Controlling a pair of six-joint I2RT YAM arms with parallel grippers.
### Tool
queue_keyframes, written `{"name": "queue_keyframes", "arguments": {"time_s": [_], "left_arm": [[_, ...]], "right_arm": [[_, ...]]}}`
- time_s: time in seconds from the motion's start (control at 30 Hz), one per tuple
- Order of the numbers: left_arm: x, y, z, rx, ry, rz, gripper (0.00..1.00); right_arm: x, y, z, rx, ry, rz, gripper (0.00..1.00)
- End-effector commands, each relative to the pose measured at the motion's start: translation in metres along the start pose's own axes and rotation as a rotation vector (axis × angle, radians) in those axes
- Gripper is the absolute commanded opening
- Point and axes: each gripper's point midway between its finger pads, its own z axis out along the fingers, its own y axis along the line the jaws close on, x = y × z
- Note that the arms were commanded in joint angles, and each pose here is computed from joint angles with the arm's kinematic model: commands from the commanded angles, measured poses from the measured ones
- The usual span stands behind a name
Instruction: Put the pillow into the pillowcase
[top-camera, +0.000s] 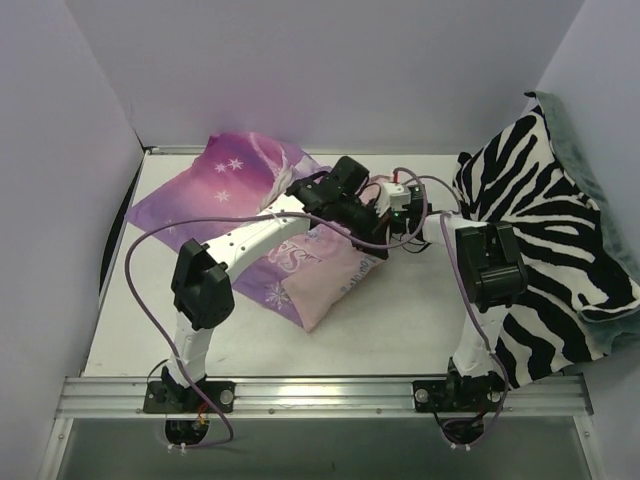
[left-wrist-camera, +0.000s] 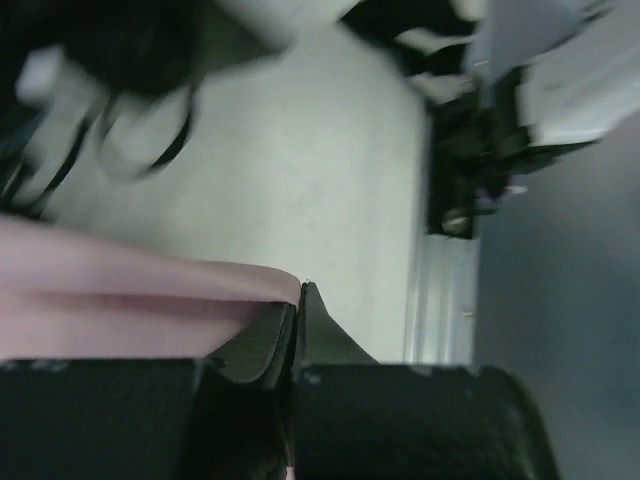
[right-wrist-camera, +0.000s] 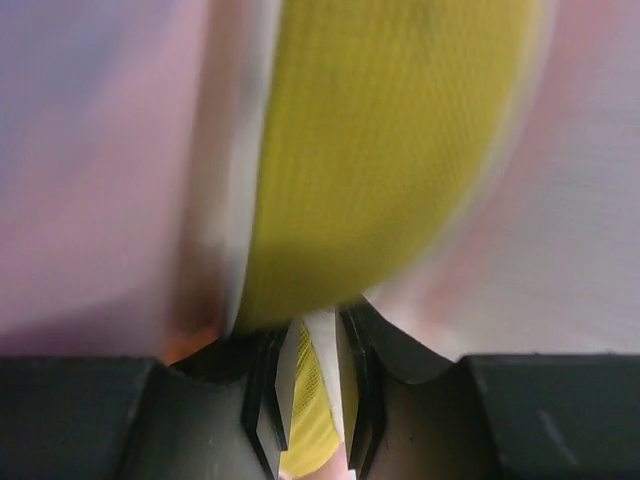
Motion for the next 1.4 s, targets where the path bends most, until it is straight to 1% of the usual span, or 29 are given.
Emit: {"name": "queue_keyframes", "arguments": {"time_s": [0.0,0.03,0.1,0.2,0.27,0.3,0.33,0.37,0.4,0.43,0.5,0.6,0.63,0.67,0.7,0.73,0.8,0.83,0.87,0.93,0.97,1.0,1.03,1.1,1.13,1.17,1.23,1.27,1.37], "left_arm": [[-0.066,-0.124,-0.035,0.353,-0.136,0.115,0.00],[-0.067,-0.132,-0.038,0.389,-0.134,0.109,0.00],[-0.062,-0.128,-0.042,0.395,-0.128,0.088,0.00],[-0.039,-0.096,-0.055,0.351,-0.110,0.002,0.00],[-0.020,-0.067,-0.066,0.283,-0.102,-0.014,0.00],[-0.017,-0.066,-0.079,0.258,-0.116,0.002,0.00],[0.003,-0.056,-0.078,0.240,-0.091,-0.017,0.00],[0.007,-0.044,-0.091,0.203,-0.109,-0.030,0.00],[0.009,-0.047,-0.103,0.188,-0.124,-0.017,0.00],[0.020,-0.044,-0.108,0.177,-0.112,-0.025,0.00],[0.027,-0.047,-0.123,0.140,-0.110,0.009,0.00],[0.053,-0.056,-0.130,0.131,-0.064,0.067,0.00],[0.062,-0.058,-0.131,0.125,-0.042,0.057,0.04],[0.070,-0.059,-0.130,0.128,-0.026,0.047,0.12],[0.075,-0.063,-0.131,0.131,-0.013,0.051,0.39],[0.087,-0.065,-0.130,0.130,0.034,0.067,0.49],[0.099,-0.067,-0.126,0.137,0.104,0.112,0.56],[0.105,-0.070,-0.122,0.138,0.147,0.146,0.67],[0.107,-0.056,-0.118,0.090,0.180,0.149,0.69],[0.079,-0.038,-0.116,0.014,0.127,0.152,0.78],[0.074,-0.016,-0.109,-0.060,0.142,0.132,0.86],[0.064,-0.003,-0.106,-0.111,0.126,0.133,0.87],[0.033,0.011,-0.107,-0.196,0.056,0.145,0.90],[0.020,0.050,-0.099,-0.339,0.049,0.110,0.97],[0.000,0.063,-0.101,-0.399,0.010,0.132,0.97],[0.002,0.081,-0.089,-0.433,0.032,0.112,0.97],[-0.012,0.103,-0.088,-0.515,0.029,0.121,0.97],[-0.003,0.120,-0.075,-0.530,0.063,0.101,0.97],[0.002,0.139,-0.058,-0.539,0.093,0.079,0.97]], "right_arm": [[0.019,0.092,0.007,-0.285,0.053,0.027,0.23],[0.027,0.104,0.009,-0.334,0.061,0.022,0.23],[0.031,0.101,0.010,-0.324,0.065,0.057,0.23],[0.027,0.077,0.010,-0.260,0.052,0.044,0.23],[0.027,0.062,0.006,-0.224,0.055,0.060,0.25],[0.031,0.055,0.004,-0.209,0.066,0.030,0.27],[0.036,0.045,0.002,-0.177,0.083,0.036,0.29],[0.038,0.044,-0.005,-0.169,0.081,0.018,0.30],[0.038,0.034,-0.010,-0.143,0.076,0.017,0.31],[0.044,0.021,-0.015,-0.098,0.090,-0.014,0.35],[0.045,0.010,-0.026,-0.061,0.090,-0.030,0.37],[0.046,-0.006,-0.038,-0.011,0.093,-0.047,0.39],[0.048,-0.012,-0.041,0.020,0.099,-0.037,0.40],[0.047,-0.017,-0.043,0.036,0.098,-0.065,0.40],[0.049,-0.020,-0.045,0.054,0.108,-0.061,0.40],[0.048,-0.024,-0.047,0.071,0.112,-0.047,0.41],[0.043,-0.026,-0.050,0.078,0.096,-0.043,0.46],[0.038,-0.026,-0.052,0.080,0.080,-0.041,0.49],[0.032,-0.024,-0.053,0.083,0.062,-0.047,0.50],[0.027,-0.022,-0.053,0.088,0.049,-0.052,0.50],[0.026,-0.023,-0.050,0.094,0.050,-0.049,0.49],[0.024,-0.027,-0.048,0.113,0.040,-0.043,0.47],[0.022,-0.029,-0.046,0.122,0.034,-0.044,0.45],[0.015,-0.036,-0.041,0.149,0.010,-0.026,0.37],[0.009,-0.036,-0.037,0.144,-0.012,-0.030,0.35],[0.007,-0.041,-0.034,0.153,-0.011,-0.011,0.33],[-0.007,-0.032,-0.027,0.120,-0.043,-0.018,0.28],[-0.008,-0.034,-0.022,0.120,-0.036,-0.007,0.28],[-0.015,-0.011,-0.017,0.024,-0.030,0.004,0.27]]}}
